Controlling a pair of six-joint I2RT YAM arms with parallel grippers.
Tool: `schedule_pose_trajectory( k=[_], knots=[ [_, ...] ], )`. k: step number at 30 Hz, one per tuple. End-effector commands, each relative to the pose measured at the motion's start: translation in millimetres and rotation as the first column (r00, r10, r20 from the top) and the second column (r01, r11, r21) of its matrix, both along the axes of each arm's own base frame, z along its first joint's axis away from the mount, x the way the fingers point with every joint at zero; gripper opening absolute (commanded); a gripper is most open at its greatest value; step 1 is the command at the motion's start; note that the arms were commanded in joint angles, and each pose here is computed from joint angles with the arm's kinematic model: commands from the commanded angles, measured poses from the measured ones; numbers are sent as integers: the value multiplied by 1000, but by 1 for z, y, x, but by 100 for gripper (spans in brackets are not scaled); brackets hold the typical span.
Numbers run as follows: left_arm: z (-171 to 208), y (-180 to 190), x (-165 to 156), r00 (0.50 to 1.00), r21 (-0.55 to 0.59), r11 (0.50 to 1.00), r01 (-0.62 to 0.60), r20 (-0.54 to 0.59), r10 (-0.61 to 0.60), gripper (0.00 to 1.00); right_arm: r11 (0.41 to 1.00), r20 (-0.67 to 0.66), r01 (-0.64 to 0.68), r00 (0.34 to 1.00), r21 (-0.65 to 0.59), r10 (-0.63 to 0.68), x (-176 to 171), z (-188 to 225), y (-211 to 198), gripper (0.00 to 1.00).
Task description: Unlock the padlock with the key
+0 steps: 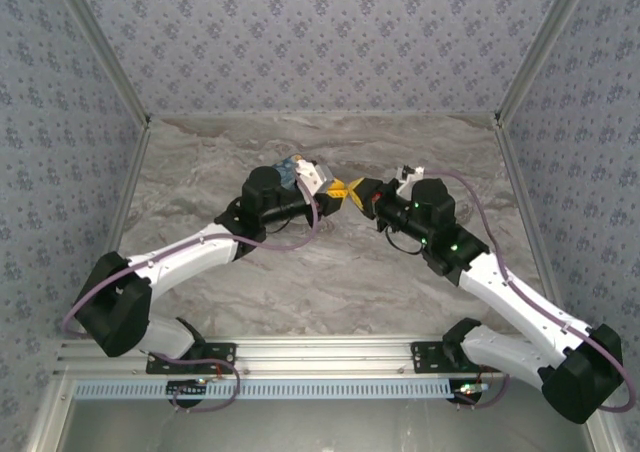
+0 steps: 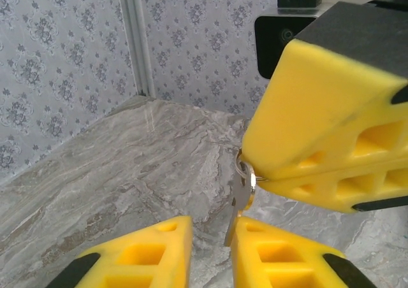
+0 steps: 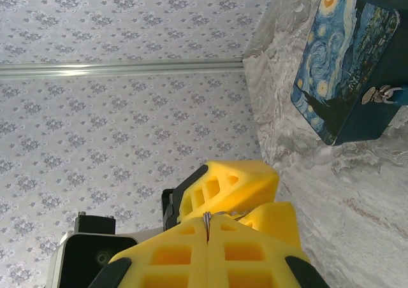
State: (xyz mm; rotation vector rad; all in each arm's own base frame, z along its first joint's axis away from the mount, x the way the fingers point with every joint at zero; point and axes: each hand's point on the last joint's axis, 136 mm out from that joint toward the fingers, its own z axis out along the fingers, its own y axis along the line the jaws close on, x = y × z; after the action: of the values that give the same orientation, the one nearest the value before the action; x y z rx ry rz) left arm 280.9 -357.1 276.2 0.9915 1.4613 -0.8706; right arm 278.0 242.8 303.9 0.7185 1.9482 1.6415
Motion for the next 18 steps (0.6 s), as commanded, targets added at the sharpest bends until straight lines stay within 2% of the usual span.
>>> schedule_pose_trajectory(
  k=[1, 4, 8, 10, 14, 18],
  knots=[
    [17, -7, -4, 999, -18, 999, 37, 40, -36, 11, 1000, -1, 7, 1000, 9, -7, -1, 0, -1, 0],
    [13, -6, -4, 999, 11, 999, 33, 36, -33, 5, 1000, 21, 16, 1000, 3, -16, -1, 3, -4, 0],
    [5, 1, -8, 999, 76, 997, 22, 48, -26, 0, 995, 50, 46, 998, -89, -41, -2, -3, -19, 1],
    [0, 7, -11, 999, 121, 993, 18, 49, -24, 0, 987, 69, 54, 997, -154, -44, -4, -7, -27, 9],
    [-13, 22, -20, 999, 252, 968, 17, 31, -26, 0, 957, 155, 46, 988, -287, -1, -6, -12, -42, 30],
    [-28, 40, -26, 1000, 393, 920, 6, -8, -3, 0, 872, 290, 26, 947, -488, 134, -13, -15, -54, 54]
  ],
)
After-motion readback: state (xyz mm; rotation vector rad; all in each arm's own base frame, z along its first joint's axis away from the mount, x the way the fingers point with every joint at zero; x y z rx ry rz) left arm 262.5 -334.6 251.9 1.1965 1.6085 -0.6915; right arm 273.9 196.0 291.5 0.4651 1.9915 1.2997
